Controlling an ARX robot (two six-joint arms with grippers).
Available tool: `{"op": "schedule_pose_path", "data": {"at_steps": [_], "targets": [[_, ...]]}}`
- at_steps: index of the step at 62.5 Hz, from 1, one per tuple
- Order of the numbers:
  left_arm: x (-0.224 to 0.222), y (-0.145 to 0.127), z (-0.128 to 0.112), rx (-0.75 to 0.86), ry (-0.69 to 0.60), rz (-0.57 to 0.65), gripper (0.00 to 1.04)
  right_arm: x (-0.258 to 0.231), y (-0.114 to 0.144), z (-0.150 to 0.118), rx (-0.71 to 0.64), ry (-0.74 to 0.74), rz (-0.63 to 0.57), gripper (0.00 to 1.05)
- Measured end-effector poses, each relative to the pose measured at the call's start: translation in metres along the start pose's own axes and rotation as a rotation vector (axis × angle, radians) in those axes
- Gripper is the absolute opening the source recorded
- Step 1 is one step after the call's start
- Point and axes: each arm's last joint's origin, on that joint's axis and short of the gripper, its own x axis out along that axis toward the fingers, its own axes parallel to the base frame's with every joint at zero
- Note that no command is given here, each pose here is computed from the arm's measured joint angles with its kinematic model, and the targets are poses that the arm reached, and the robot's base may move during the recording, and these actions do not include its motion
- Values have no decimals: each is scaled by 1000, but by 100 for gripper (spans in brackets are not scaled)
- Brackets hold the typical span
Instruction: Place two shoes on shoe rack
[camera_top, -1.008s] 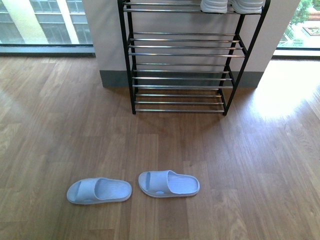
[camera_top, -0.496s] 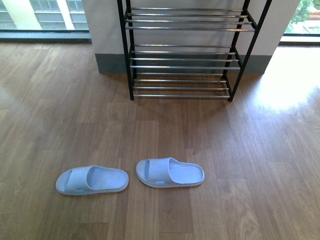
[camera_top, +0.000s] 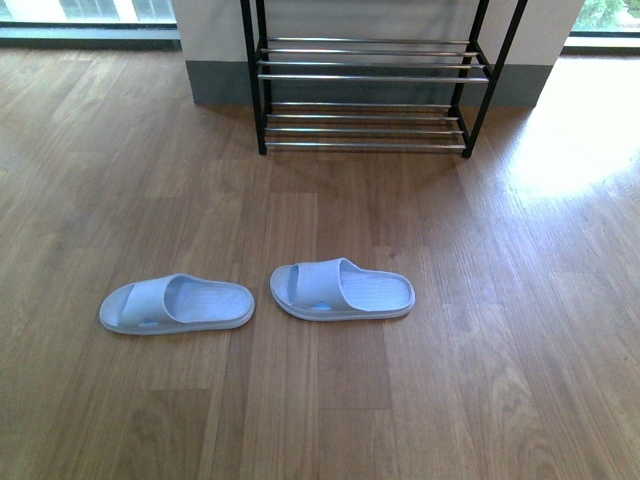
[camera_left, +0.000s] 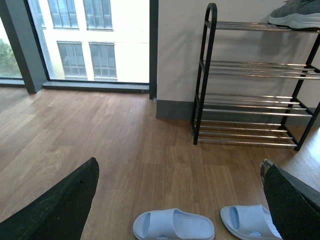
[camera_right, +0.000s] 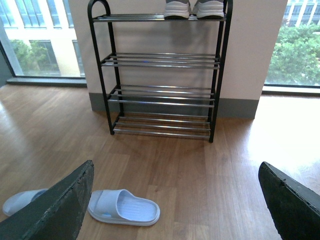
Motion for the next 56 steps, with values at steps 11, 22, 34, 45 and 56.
{"op": "schedule_pose_path", "data": {"at_steps": [11, 22, 34, 45, 56], "targets": [[0, 0, 0, 0, 0, 0, 95, 0, 0, 0, 0, 0, 0, 95], [0, 0, 0, 0, 0, 0, 95, 0, 0, 0, 0, 0, 0, 95], [0, 0, 0, 0, 0, 0, 95, 0, 0, 0, 0, 0, 0, 95], [0, 0, 0, 0, 0, 0, 95, 0, 0, 0, 0, 0, 0, 95], [0, 0, 0, 0, 0, 0, 95, 0, 0, 0, 0, 0, 0, 95]]}}
